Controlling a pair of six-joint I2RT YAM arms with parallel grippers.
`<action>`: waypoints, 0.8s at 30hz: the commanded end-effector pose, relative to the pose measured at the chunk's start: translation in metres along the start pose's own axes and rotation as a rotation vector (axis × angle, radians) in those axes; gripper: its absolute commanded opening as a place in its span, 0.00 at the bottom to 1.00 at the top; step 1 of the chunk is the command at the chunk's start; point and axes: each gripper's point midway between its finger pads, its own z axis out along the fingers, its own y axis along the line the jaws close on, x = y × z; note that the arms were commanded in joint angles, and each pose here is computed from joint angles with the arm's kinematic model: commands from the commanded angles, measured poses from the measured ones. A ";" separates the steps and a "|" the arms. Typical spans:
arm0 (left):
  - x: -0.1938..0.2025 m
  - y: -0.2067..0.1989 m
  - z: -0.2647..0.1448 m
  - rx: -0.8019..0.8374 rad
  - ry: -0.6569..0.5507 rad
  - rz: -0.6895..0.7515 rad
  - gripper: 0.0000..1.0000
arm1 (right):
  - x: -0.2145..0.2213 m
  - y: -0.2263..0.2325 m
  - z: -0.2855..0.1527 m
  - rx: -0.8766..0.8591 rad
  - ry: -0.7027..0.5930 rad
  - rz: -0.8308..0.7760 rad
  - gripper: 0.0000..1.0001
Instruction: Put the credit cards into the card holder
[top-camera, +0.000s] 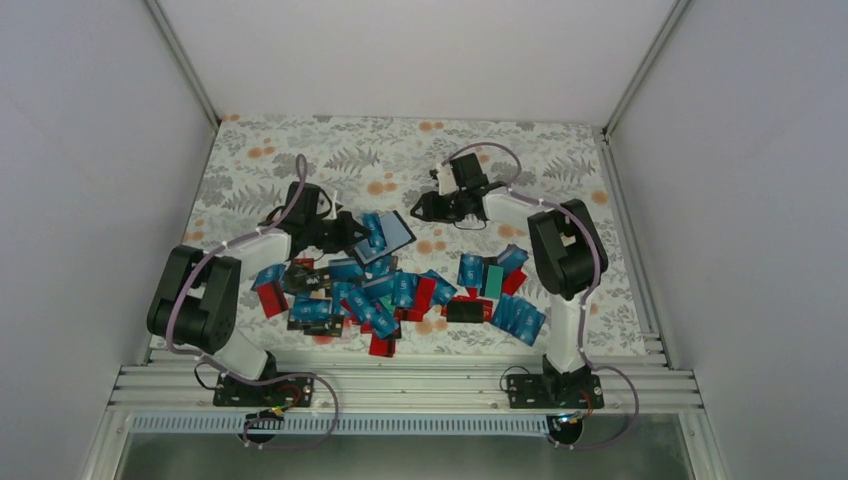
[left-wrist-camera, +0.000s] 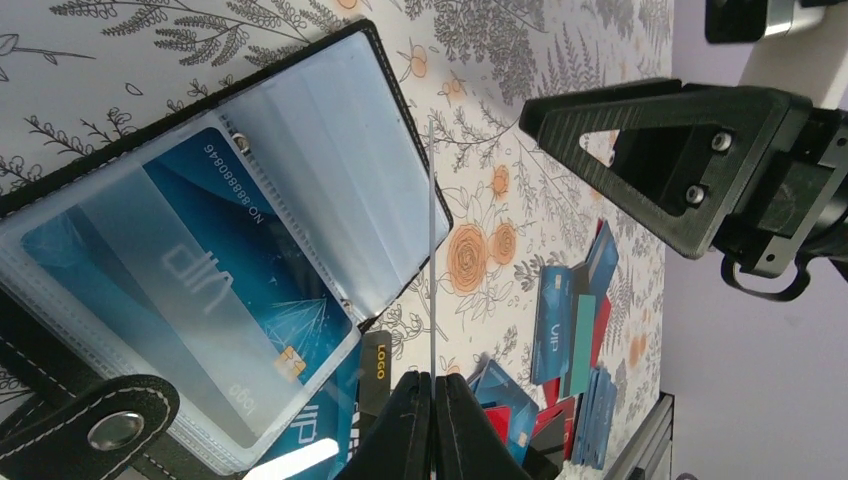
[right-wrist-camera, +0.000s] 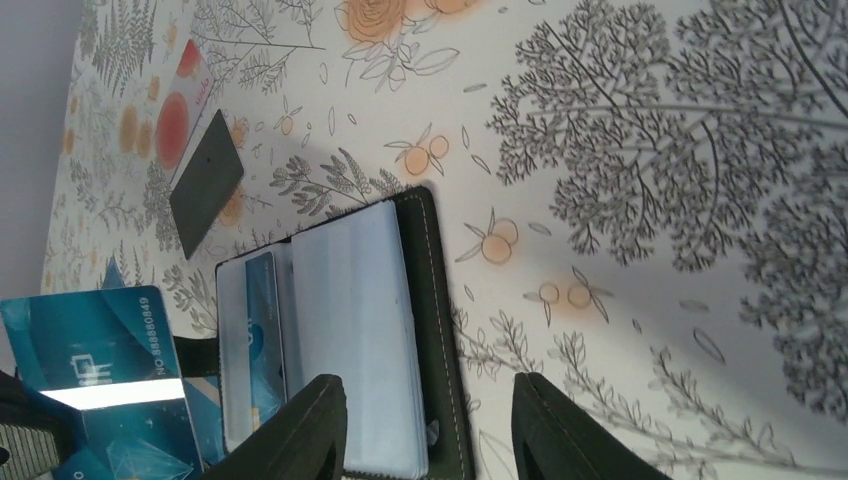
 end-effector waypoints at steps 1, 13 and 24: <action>0.001 0.001 0.004 0.013 0.052 0.002 0.02 | -0.007 0.006 0.011 -0.020 0.010 -0.020 0.40; 0.003 0.025 0.025 0.003 0.135 -0.055 0.02 | 0.014 0.002 0.042 -0.047 0.089 -0.011 0.24; 0.005 0.027 0.033 0.069 0.201 -0.144 0.02 | 0.029 0.001 0.048 -0.052 0.123 -0.006 0.17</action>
